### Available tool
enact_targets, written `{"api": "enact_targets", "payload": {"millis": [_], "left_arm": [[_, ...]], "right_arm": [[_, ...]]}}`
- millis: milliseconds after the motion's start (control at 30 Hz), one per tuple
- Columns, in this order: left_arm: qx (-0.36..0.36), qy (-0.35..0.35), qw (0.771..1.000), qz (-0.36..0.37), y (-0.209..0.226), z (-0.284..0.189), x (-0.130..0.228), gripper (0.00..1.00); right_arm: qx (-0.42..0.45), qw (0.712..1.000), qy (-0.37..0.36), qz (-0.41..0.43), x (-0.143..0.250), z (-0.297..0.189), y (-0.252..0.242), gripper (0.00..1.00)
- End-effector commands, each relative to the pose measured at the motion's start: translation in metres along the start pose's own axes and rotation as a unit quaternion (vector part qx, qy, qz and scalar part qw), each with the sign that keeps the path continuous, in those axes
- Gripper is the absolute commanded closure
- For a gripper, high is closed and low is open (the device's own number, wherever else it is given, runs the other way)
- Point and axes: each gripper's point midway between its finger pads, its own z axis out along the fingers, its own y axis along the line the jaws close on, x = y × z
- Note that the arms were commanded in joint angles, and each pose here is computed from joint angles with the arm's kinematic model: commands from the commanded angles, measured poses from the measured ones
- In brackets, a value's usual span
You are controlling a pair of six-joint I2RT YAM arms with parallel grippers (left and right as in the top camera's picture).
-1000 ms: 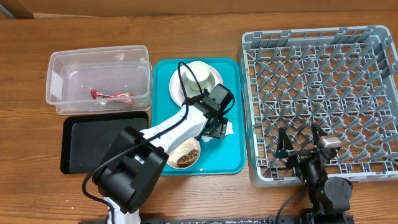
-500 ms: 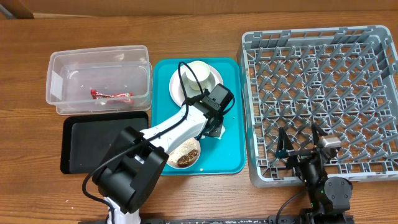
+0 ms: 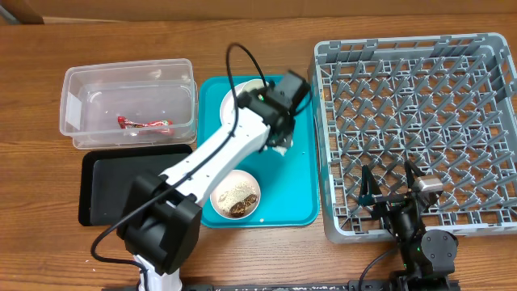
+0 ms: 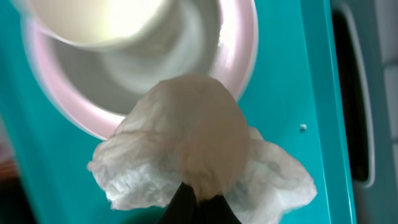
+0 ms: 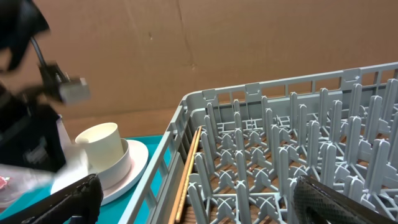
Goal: Sort waste into correct bins and load items into the dishwasher
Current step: 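Carry the tissue left and release it into the clear bin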
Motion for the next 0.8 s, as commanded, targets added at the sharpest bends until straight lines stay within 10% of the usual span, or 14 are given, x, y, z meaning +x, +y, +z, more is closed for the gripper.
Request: {"api": "enact_targets", "payload": {"millis": [0,767], "left_arm": [[-0.024,-0.043,0.998,-0.028,0.034,-0.035,-0.035,0.96],[-0.126,-0.026,0.931,-0.34,0.3,-0.043,-0.028,0.96]], "right_arm": [[0.002,1.0,-0.003,0.0,0.002,0.0,-0.001,0.0],[0.002,1.0,-0.003,0.0,0.002,0.0,-0.001,0.0]]}}
